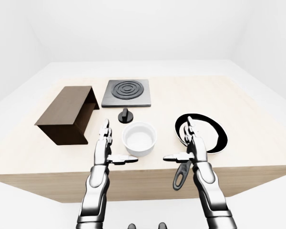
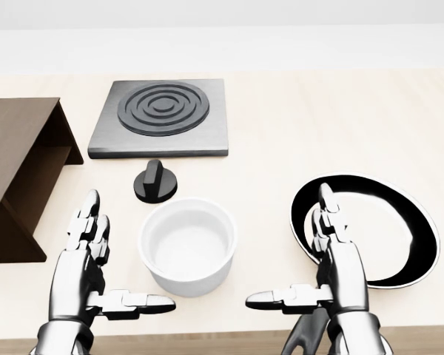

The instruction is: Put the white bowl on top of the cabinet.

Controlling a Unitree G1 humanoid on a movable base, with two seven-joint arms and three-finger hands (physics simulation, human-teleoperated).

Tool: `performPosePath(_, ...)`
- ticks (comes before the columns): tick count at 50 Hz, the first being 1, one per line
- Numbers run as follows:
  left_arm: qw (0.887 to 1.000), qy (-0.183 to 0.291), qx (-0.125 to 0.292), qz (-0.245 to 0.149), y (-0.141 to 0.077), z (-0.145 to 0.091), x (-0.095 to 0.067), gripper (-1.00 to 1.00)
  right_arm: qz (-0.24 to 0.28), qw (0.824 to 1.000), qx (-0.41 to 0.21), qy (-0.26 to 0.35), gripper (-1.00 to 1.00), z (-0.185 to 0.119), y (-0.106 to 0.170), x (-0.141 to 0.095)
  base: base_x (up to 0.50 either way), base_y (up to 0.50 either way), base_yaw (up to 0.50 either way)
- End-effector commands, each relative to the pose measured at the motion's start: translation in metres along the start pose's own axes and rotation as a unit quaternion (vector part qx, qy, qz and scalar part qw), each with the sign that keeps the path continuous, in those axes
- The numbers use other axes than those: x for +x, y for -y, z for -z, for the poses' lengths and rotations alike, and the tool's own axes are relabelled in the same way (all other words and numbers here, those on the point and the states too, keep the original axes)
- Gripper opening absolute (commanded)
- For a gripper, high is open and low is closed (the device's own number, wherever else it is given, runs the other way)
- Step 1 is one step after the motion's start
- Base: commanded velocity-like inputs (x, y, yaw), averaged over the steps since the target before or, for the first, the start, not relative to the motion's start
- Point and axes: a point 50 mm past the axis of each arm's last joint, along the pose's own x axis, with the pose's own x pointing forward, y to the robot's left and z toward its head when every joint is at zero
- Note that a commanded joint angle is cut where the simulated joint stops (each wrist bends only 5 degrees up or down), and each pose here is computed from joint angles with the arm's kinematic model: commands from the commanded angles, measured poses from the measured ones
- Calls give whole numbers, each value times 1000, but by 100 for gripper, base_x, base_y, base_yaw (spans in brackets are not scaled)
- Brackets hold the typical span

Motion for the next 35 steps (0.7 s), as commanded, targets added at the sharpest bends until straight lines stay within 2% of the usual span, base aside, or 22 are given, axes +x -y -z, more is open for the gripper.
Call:
performPosePath(1, 1000, -1, 0, 0, -7, 0, 1, 100, 3, 1000, -9, -7, 100, 3, 5, 3, 0, 0, 0)
performPosePath(9, 1000, 3, -1, 0, -8, -4, -3, 100, 16, 1000, -20, 6, 100, 2, 5, 1, 0, 0, 0)
performPosePath(35, 1000, -1, 2, 1, -8, 0, 1, 100, 18, 999, -39, 8, 100, 4, 3, 3, 0, 0, 0)
